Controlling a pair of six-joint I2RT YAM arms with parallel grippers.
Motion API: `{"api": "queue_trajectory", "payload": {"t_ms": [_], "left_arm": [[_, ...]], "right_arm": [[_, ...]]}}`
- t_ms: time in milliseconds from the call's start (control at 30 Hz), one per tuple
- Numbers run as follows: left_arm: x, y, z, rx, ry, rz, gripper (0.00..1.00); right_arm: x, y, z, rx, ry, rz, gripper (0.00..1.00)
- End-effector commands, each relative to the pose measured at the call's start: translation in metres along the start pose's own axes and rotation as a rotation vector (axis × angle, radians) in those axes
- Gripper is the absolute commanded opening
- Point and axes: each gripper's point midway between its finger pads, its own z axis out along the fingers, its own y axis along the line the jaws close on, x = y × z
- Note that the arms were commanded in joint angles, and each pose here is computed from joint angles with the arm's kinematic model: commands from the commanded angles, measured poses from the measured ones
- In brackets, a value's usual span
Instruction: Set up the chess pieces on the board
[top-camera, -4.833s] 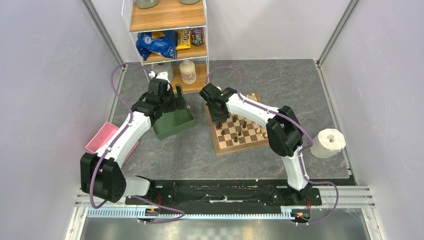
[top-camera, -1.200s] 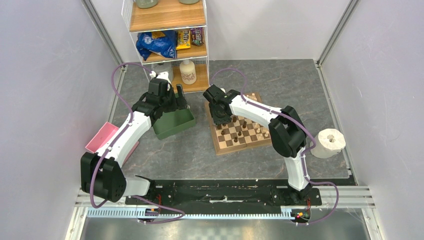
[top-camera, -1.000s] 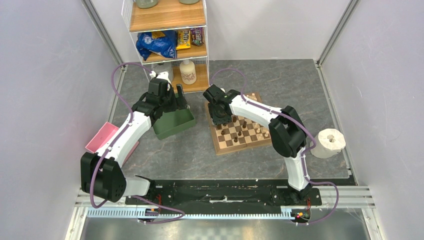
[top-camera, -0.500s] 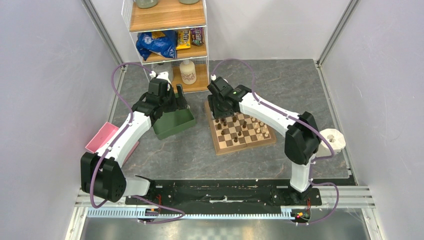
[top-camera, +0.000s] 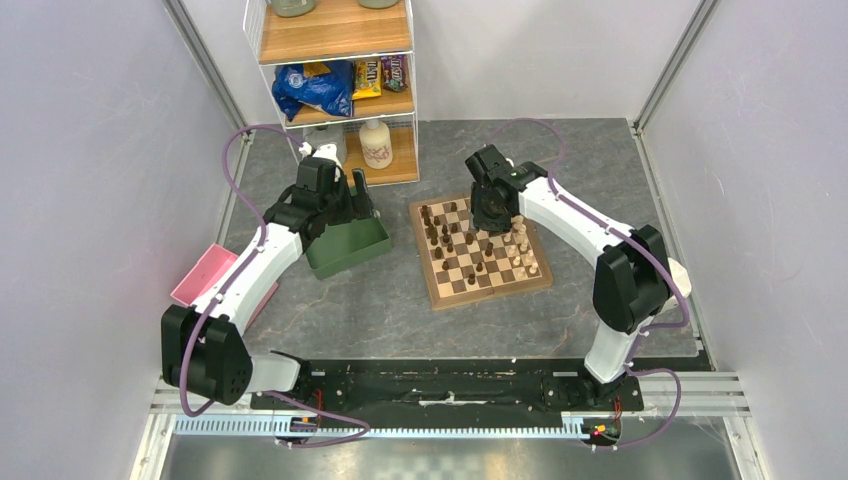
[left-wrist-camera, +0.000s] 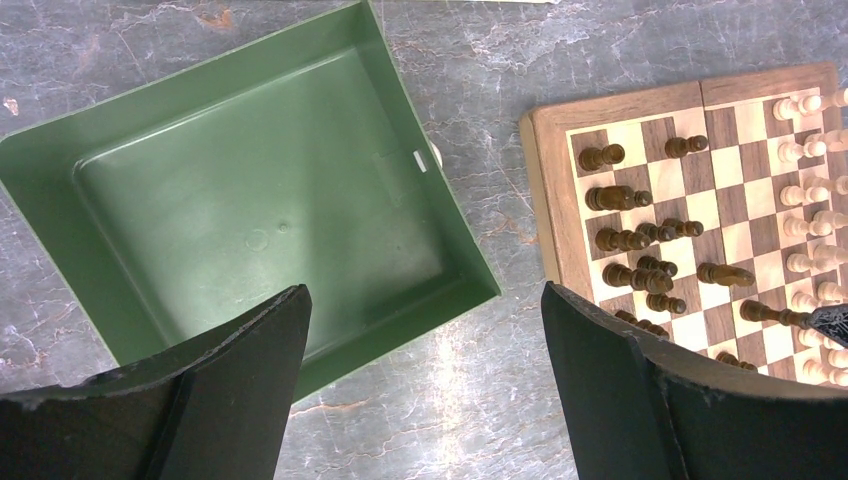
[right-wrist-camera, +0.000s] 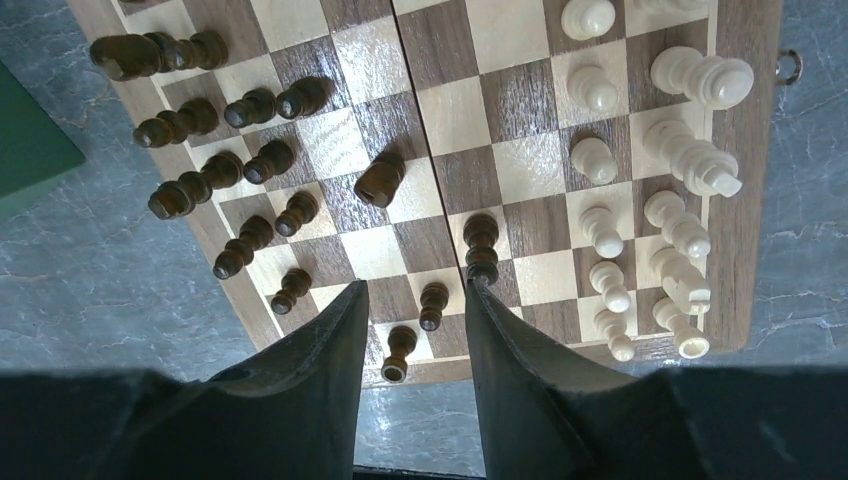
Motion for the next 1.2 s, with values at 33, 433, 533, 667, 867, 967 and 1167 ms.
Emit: {"api": "queue_trajectory", "payload": {"t_ms": [33, 433, 533, 667, 867, 967, 1167], "left_arm": [[-0.016, -0.004, -0.007, 0.016, -0.063, -0.034, 0.92], [-0.016, -0.001, -0.007, 0.004, -0.065, -0.03, 0.92], [-0.015, -0.002, -0.006, 0.006, -0.063, -0.033, 0.92], [-0.015, -0.003, -0.005, 0.011, -0.058, -0.033, 0.92], [-0.014, -0.001, -0.005, 0.004, -0.06, -0.032, 0.92], [-0.014, -0.002, -0.004, 0.006, -0.057, -0.032, 0.92], [-0.013, -0.002, -0.003, 0.006, -0.053, -0.031, 0.92]], "right_arm": [[0.003, -0.001, -0.007, -0.004, 0.008, 0.002, 0.46], [0.04, 0.077, -0.003, -0.16, 0.082, -0.2, 0.49], [0.047, 0.086, 0.002, -0.17, 0.101, -0.225, 0.49], [0.053, 0.086, 0.013, -0.126, 0.116, -0.245, 0.49], [0.058, 0.079, 0.024, -0.076, 0.142, -0.254, 0.46], [0.06, 0.08, 0.028, -0.075, 0.15, -0.26, 0.44], [0.063, 0.081, 0.033, -0.076, 0.166, -0.267, 0.34]]}}
